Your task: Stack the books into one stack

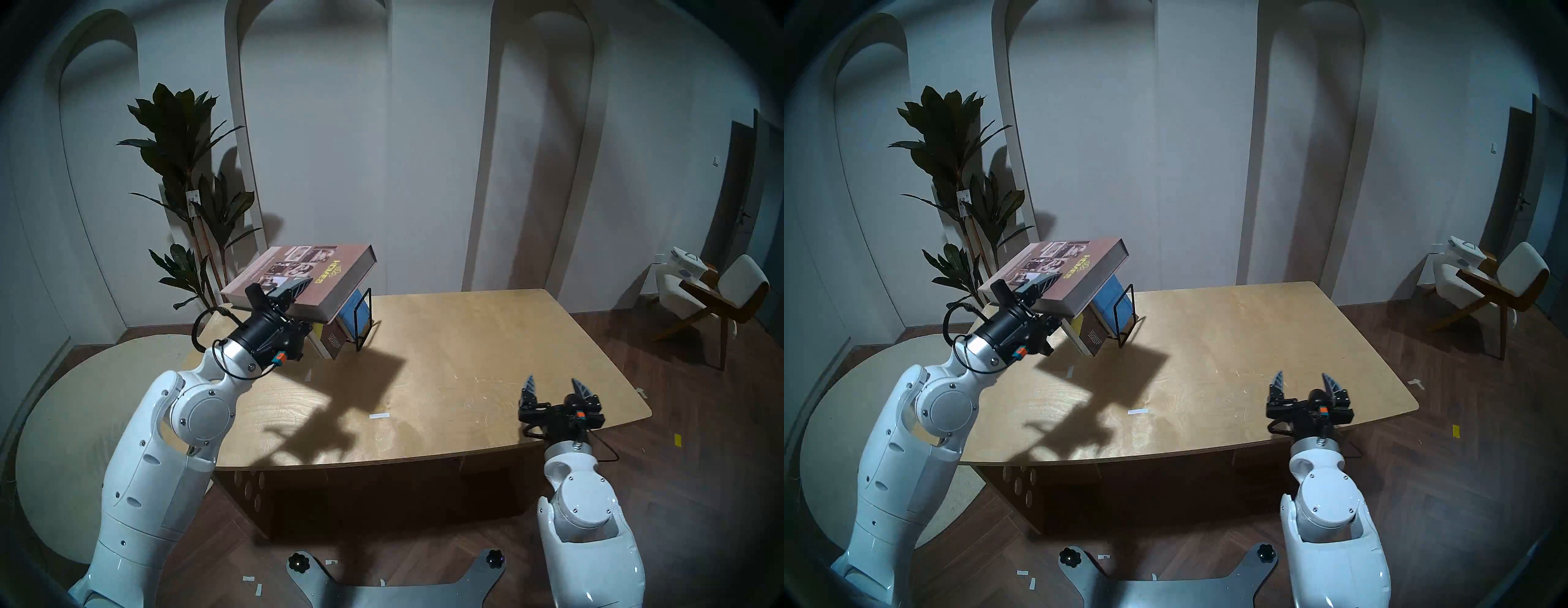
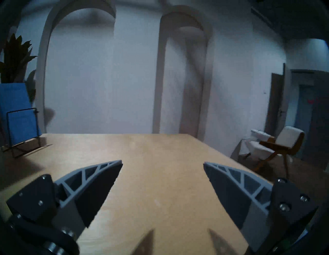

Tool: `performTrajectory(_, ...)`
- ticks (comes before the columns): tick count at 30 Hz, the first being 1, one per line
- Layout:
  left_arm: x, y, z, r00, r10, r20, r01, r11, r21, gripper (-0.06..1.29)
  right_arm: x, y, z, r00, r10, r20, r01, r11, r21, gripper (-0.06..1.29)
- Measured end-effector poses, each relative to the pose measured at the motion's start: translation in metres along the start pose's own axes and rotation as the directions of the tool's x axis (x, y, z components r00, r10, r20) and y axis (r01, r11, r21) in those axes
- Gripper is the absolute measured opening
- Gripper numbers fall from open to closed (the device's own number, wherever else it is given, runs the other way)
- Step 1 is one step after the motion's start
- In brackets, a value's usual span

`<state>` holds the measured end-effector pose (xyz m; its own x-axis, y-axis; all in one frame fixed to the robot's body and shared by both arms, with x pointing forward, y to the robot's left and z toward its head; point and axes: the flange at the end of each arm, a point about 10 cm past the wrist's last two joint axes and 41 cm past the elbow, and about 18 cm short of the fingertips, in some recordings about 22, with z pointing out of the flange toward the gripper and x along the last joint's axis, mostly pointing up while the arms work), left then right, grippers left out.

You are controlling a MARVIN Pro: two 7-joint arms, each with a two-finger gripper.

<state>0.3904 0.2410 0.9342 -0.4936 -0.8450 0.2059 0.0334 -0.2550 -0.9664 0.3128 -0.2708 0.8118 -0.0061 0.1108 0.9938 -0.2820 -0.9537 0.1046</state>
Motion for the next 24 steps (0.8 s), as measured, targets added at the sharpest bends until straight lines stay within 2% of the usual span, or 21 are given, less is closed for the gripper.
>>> performTrajectory(5, 0.006, 0.016, -0.014, 0.996, 0.072, 0.043, -0.073, 0.997, 0.014, 0.52, 0.014, 0.019, 0.0, 0.998, -0.046, -0.039, 0.043, 0.996, -0.084, 1.22)
performTrajectory(11, 0.01, 0.034, -0.027, 0.994, 0.089, 0.063, -0.089, 0.996, 0.004, 0.52, 0.026, 0.037, 0.006, 0.994, -0.084, -0.073, 0.073, 0.986, -0.148, 1.22)
performTrajectory(16, 0.022, 0.056, -0.035, 0.996, 0.08, 0.04, -0.078, 0.996, -0.034, 0.52, 0.04, 0.052, 0.013, 0.989, -0.104, -0.106, 0.084, 0.98, -0.182, 1.22)
performTrajectory(24, 0.036, 0.083, -0.041, 0.998, 0.058, -0.011, -0.059, 0.994, -0.088, 0.52, 0.077, 0.072, 0.02, 0.977, -0.076, -0.198, 0.034, 0.977, -0.208, 1.22)
